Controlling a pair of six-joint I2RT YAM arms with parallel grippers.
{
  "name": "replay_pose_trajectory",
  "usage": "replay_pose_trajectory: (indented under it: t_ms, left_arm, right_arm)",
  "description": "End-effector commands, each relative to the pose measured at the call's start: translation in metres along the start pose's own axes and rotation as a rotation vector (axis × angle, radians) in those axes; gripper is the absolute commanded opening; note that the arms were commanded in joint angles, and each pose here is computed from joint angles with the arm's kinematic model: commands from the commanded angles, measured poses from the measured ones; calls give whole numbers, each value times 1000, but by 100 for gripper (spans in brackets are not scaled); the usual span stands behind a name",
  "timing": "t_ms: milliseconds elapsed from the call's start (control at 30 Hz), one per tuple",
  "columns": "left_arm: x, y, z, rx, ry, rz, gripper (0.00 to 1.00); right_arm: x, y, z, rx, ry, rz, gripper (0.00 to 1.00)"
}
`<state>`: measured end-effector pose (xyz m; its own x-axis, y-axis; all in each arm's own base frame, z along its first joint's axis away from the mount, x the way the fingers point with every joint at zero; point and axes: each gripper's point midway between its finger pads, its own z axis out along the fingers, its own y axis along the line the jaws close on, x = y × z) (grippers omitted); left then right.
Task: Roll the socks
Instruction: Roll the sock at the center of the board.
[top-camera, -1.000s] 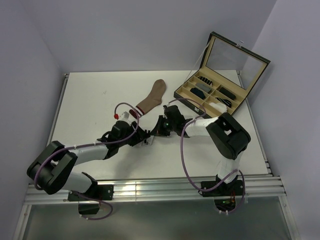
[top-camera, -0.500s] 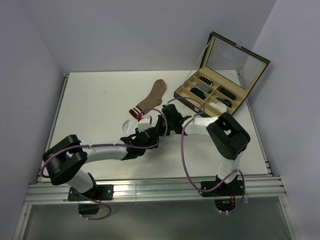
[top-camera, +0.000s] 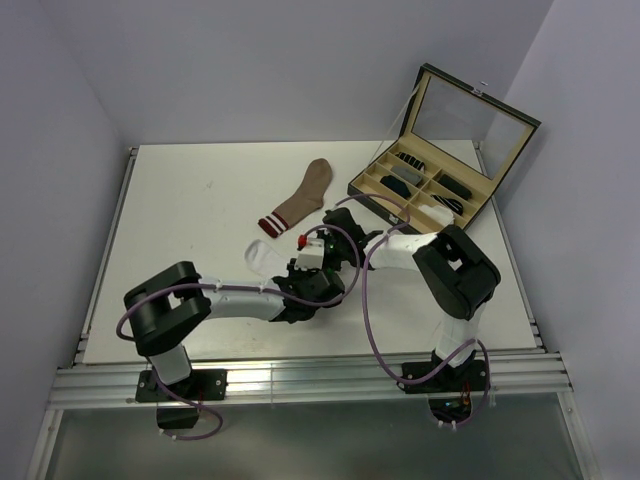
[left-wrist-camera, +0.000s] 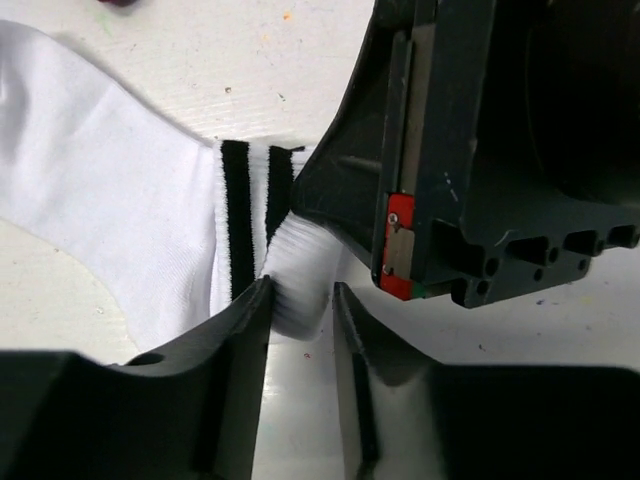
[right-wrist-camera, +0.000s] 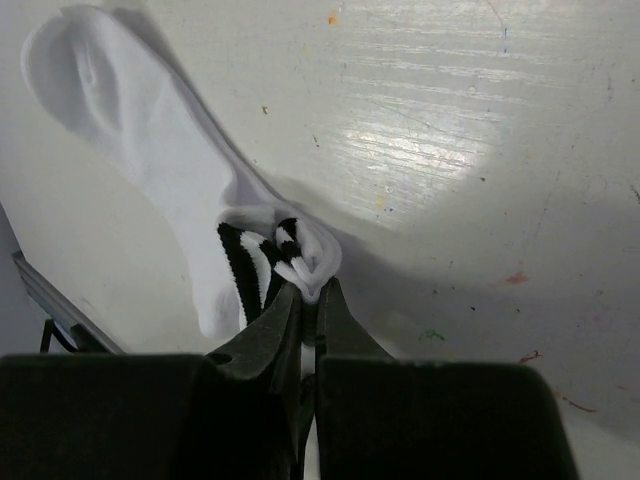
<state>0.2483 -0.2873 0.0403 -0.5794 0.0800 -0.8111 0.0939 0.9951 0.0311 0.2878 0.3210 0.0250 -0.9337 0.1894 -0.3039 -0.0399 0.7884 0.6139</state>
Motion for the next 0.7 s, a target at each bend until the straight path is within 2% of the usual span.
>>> replay_pose_trajectory:
  t_ms: [0,233,300,333,467,500,667]
  left_arm:
    - [4,3,0,-64,-11,76,33]
    - [13,3,3,-92,-3,106,12]
    - [13,4,2,-83,0,99,1]
    - [12,0,2,-67,-5,86,0]
    - [4,-10,-11,60,-9,10,0]
    - [2,-12,-14,90,-6,-15,0]
    - [-15,-18,-30,344,34,-253,0]
  right_arm:
    - [-14,22,-11,-28,-43,-18,0]
    - [-10,26,-14,-51,-30,-3,0]
    - [-11,29,-17,-70,-33,-4,0]
    - [-10,29,-17,-71,-32,-2,2]
    - [-16,40,-28,-123,-73,-9,16]
    - [-18,42,-31,-135,-85,-12,23]
    - [-27,48,-44,-196,-152,-1,42]
